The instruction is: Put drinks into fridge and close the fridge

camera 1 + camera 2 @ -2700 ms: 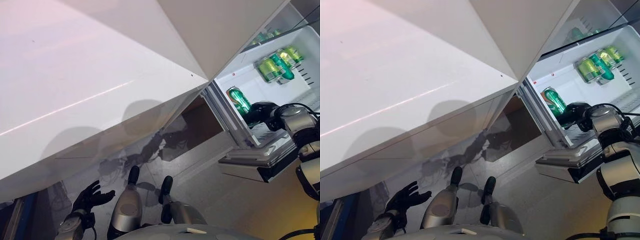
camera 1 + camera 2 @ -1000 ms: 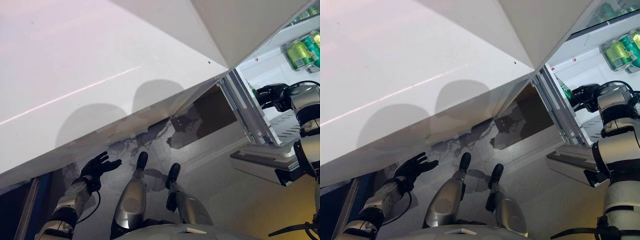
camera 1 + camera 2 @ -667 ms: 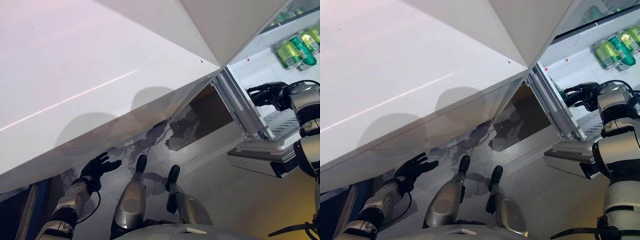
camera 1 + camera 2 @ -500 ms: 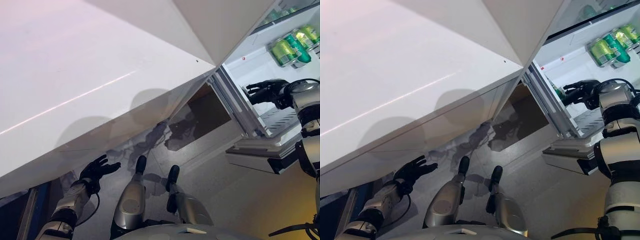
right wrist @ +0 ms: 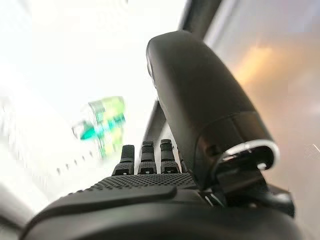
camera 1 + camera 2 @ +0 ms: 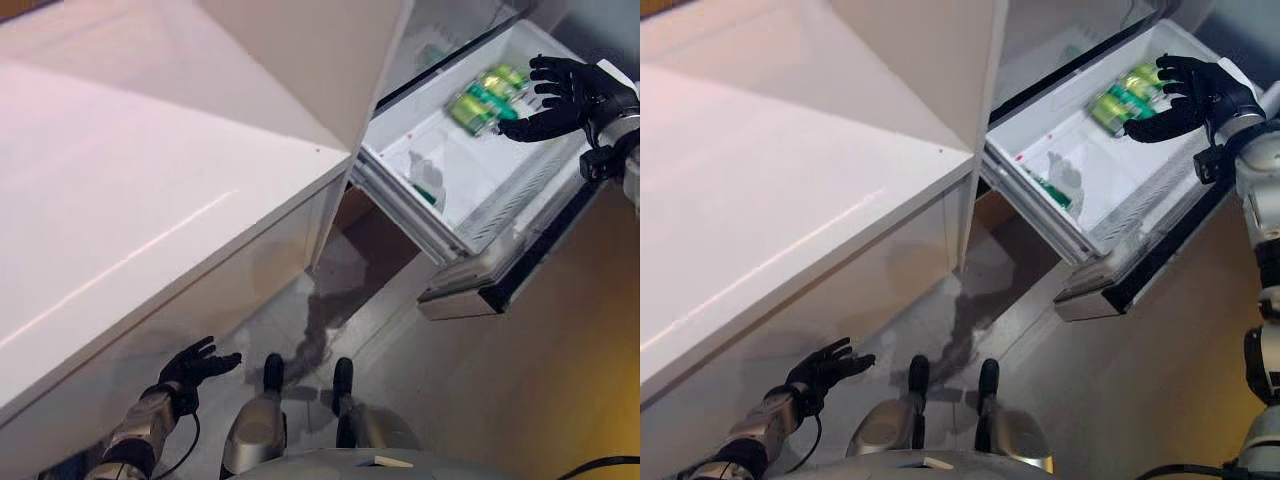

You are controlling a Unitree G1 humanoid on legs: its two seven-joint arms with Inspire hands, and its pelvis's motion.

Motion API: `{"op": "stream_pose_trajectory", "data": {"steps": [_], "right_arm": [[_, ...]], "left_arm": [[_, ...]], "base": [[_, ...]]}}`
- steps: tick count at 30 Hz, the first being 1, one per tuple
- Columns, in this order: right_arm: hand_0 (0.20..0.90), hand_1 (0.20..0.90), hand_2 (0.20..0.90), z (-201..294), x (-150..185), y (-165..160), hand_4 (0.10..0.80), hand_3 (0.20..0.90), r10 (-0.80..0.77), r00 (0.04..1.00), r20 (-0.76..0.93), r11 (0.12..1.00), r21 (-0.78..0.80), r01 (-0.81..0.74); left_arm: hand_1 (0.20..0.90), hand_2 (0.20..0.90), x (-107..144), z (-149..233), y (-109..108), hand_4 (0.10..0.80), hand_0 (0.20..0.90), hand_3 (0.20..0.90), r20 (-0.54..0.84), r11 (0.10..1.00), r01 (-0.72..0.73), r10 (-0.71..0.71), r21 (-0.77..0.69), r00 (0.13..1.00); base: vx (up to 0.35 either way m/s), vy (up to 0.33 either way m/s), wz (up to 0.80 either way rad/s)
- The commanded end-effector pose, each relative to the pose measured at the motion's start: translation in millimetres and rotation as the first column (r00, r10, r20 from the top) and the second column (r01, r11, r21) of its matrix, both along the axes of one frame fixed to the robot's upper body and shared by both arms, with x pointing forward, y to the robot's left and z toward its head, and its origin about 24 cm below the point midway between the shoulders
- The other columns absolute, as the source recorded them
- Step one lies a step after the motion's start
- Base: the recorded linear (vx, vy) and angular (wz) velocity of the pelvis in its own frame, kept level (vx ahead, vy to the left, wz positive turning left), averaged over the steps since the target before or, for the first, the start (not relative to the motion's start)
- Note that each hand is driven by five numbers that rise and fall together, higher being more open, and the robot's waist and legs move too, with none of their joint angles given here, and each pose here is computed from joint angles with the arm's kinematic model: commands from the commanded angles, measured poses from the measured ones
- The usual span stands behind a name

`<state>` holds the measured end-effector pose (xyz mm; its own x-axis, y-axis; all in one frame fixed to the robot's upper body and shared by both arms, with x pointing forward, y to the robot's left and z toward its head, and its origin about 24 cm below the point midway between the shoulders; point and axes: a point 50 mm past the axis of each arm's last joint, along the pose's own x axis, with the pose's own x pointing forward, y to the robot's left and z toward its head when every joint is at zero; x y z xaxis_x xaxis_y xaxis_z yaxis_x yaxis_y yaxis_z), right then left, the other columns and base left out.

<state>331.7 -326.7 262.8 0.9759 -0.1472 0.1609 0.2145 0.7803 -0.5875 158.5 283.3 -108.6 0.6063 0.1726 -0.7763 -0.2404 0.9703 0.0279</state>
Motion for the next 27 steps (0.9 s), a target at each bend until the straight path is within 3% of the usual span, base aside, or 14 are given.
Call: {"op": "stream_pose_trajectory", "data": {"steps": [1,9,14,20,27], "right_arm": [[0.9,0.9,0.9,40.8,-31.7,-15.4,0.8,0.9,-0.088,0.951,0.298,0.994,-0.034,0.103],[0.9,0.9,0.9,-6.0,-93.0,-46.4,0.8,0.9,-0.361,0.775,0.519,0.93,0.136,0.341],[0.9,0.9,0.9,-57.2,-131.6,-71.5,0.8,0.9,-0.563,0.675,0.476,0.826,0.303,0.475],[0.9,0.9,0.9,-105.1,-141.8,-74.9,0.8,0.9,-0.607,0.72,0.336,0.786,0.383,0.484],[0.9,0.9,0.9,-121.2,-109.3,-56.5,0.8,0.9,-0.49,0.832,0.26,0.838,0.403,0.368]], "left_arm": [[0.9,0.9,-36.1,-17.7,1.7,0.8,0.9,0.9,-0.105,1.0,-0.016,0.017,0.011,0.994],[0.9,0.9,-65.6,-31.8,-5.3,0.8,0.9,0.9,-0.206,0.998,-0.059,0.053,-0.021,0.977],[0.9,0.9,-90.6,-39.2,-9.2,0.8,0.9,0.9,-0.278,0.998,-0.059,0.051,-0.023,0.959],[0.9,0.9,-91.8,-40.1,-12.5,0.8,0.9,0.9,-0.278,0.998,-0.062,0.054,-0.02,0.959],[0.9,0.9,-53.2,-32.6,-20.2,0.8,0.9,0.9,-0.177,0.998,-0.049,0.041,-0.043,0.983]], "base": [[0.061,0.041,-0.18],[0.106,0.008,-0.05],[0.126,-0.015,-0.03],[0.024,-0.005,0.03],[-0.118,0.063,0.03]]}}
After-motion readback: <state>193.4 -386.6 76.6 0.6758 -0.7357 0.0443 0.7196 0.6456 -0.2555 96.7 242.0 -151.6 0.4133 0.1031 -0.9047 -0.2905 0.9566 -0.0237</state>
